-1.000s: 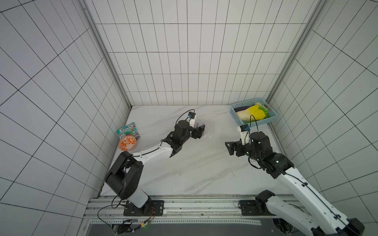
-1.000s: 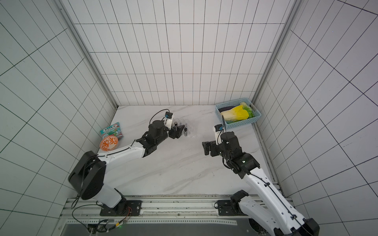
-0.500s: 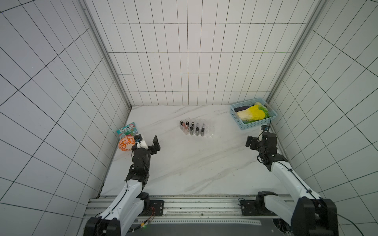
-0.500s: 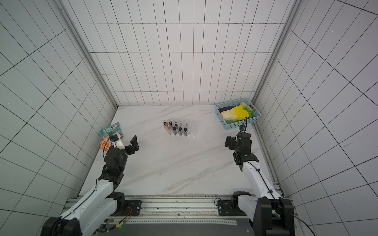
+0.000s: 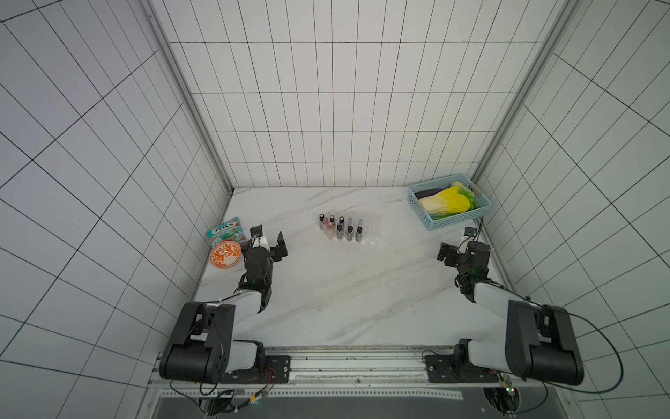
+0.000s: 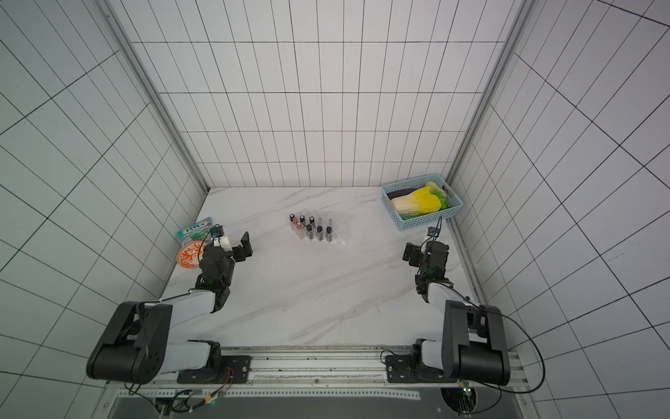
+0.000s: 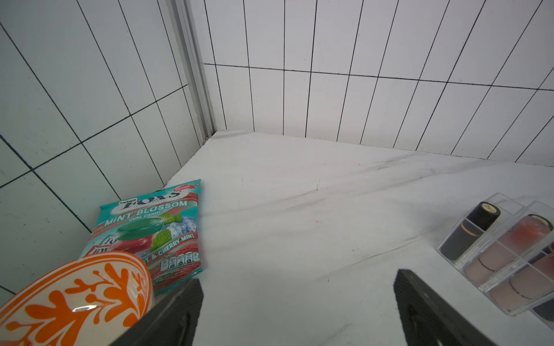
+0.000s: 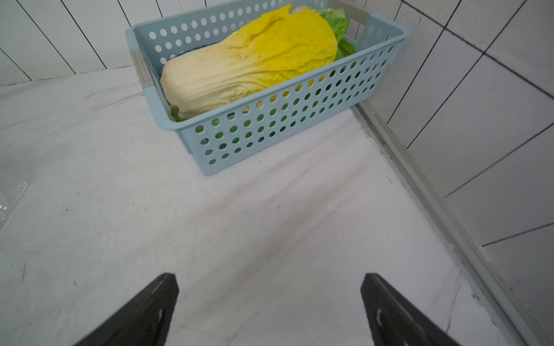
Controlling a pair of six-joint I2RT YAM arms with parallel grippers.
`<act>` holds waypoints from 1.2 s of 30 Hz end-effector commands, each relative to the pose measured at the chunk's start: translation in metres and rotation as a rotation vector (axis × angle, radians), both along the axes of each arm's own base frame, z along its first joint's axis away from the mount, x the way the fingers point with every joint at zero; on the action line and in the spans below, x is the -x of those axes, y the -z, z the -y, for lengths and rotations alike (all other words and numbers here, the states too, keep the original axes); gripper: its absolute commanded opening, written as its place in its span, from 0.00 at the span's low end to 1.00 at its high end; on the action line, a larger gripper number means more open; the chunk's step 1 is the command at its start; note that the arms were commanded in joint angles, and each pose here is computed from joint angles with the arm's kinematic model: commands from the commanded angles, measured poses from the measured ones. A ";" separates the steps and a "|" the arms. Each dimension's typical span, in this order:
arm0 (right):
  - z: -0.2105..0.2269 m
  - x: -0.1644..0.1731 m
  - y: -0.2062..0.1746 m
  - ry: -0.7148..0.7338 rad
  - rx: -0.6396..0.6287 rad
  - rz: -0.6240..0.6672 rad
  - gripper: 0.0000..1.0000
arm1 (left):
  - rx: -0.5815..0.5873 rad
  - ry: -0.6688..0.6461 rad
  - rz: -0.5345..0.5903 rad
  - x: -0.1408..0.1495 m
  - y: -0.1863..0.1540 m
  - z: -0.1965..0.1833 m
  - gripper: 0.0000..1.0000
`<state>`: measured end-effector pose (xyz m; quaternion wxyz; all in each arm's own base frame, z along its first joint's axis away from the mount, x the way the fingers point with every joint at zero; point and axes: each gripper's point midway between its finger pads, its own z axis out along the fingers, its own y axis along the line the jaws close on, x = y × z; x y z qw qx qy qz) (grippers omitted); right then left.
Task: Arrange the lipsticks in the organizer
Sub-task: Reset both arms
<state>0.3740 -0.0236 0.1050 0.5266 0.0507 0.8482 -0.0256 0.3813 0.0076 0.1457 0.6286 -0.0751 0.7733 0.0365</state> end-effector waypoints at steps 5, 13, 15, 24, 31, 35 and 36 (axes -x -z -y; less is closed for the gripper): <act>0.011 0.006 -0.017 0.050 0.046 0.098 0.99 | -0.027 -0.016 0.043 -0.007 0.012 -0.006 0.98; -0.001 0.004 -0.016 -0.019 0.024 0.094 0.99 | -0.034 0.021 -0.009 -0.018 0.025 -0.002 0.98; 0.004 -0.001 -0.018 0.005 0.039 0.112 0.99 | -0.033 0.023 -0.007 -0.019 0.025 -0.002 0.99; -0.009 -0.021 0.010 -0.010 0.070 0.102 0.99 | -0.005 0.014 -0.049 -0.027 0.029 -0.008 0.98; 0.000 -0.024 0.010 0.037 0.065 0.080 0.99 | 0.063 0.029 -0.083 -0.033 0.033 -0.017 0.98; -0.001 -0.025 0.010 0.032 0.058 0.083 0.99 | 0.064 0.029 -0.083 -0.033 0.033 -0.017 0.98; 0.000 -0.025 0.010 0.034 0.057 0.086 0.99 | 0.063 0.030 -0.082 -0.033 0.033 -0.017 0.98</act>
